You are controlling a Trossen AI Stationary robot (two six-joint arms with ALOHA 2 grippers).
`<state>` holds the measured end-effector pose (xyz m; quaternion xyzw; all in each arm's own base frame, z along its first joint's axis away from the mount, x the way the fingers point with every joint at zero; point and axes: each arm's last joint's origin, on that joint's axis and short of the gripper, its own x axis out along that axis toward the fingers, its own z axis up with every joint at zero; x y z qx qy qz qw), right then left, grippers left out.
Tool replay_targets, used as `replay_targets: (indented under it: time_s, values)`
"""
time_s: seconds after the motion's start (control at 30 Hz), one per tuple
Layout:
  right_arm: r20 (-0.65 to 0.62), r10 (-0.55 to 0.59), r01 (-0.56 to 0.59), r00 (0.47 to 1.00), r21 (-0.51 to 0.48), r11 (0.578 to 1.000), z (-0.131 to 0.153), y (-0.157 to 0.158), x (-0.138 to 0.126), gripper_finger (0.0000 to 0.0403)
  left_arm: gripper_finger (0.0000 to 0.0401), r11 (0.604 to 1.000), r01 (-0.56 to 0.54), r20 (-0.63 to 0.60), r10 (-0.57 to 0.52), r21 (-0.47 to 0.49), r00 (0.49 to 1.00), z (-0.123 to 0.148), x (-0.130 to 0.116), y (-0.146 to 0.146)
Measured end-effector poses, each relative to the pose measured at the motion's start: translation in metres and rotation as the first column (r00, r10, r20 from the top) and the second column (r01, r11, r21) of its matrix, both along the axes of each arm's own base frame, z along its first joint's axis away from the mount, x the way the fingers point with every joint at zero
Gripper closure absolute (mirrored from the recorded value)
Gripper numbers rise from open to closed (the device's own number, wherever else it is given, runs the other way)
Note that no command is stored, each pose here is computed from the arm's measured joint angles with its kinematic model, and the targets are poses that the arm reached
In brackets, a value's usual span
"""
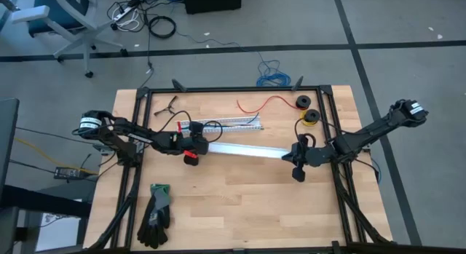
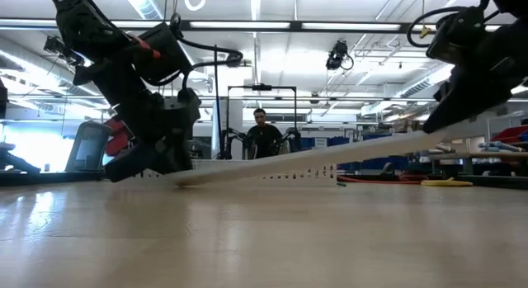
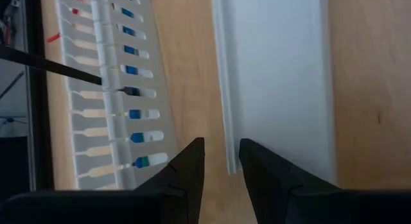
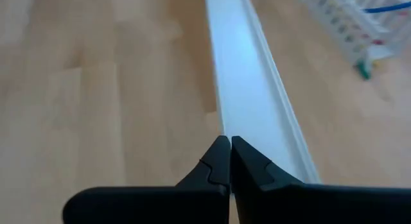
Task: Ziptie cables
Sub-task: Close the white cable duct
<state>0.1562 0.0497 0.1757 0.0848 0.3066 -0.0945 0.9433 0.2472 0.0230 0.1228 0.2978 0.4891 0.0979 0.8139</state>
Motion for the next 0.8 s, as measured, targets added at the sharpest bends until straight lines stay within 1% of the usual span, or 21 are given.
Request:
replay_targets:
  time_s: [0.17, 0.23, 0.4, 0.5, 0.6, 0.7, 0.8]
  values:
    - [0.029, -0.094, 0.095, 0.995, -0.044, 0.994, 0.002, -0.009, 0.003, 0.0402, 0.0288, 1.000, -0.001, -0.014, 0.000, -0.014, 1.000, -0.001, -0.001, 0.002]
    - [0.036, -0.119, 0.121, 0.992, -0.050, 0.991, 0.002, -0.011, 0.003, 0.0402, 0.0288, 1.000, -0.014, -0.029, 0.014, -0.006, 0.999, -0.001, -0.003, 0.004]
    - [0.070, -0.119, 0.122, 0.990, -0.049, 0.991, 0.005, -0.012, 0.006, 0.0402, 0.0288, 0.992, -0.092, -0.076, 0.099, 0.091, 0.992, -0.003, -0.008, 0.009]
    - [0.067, -0.111, 0.114, 0.992, -0.042, 0.993, 0.005, -0.012, 0.006, 0.0402, 0.0288, 0.988, -0.134, -0.071, 0.140, 0.078, 0.988, -0.003, -0.010, 0.009]
    - [0.059, -0.091, 0.092, 0.994, -0.023, 0.995, 0.005, -0.012, 0.006, 0.0402, 0.0288, 0.984, -0.180, 0.007, 0.179, 0.020, 0.984, 0.004, -0.010, 0.007]
    - [0.059, -0.087, 0.087, 0.994, 0.006, 0.996, 0.005, -0.014, 0.008, 0.0402, 0.0289, 0.988, -0.145, 0.130, 0.152, -0.058, 0.980, 0.021, -0.007, 0.003]
    - [0.081, -0.091, 0.088, 0.993, 0.039, 0.995, 0.006, -0.017, 0.012, 0.0403, 0.0294, 0.988, -0.119, 0.261, 0.140, -0.093, 0.955, 0.043, -0.008, -0.001]
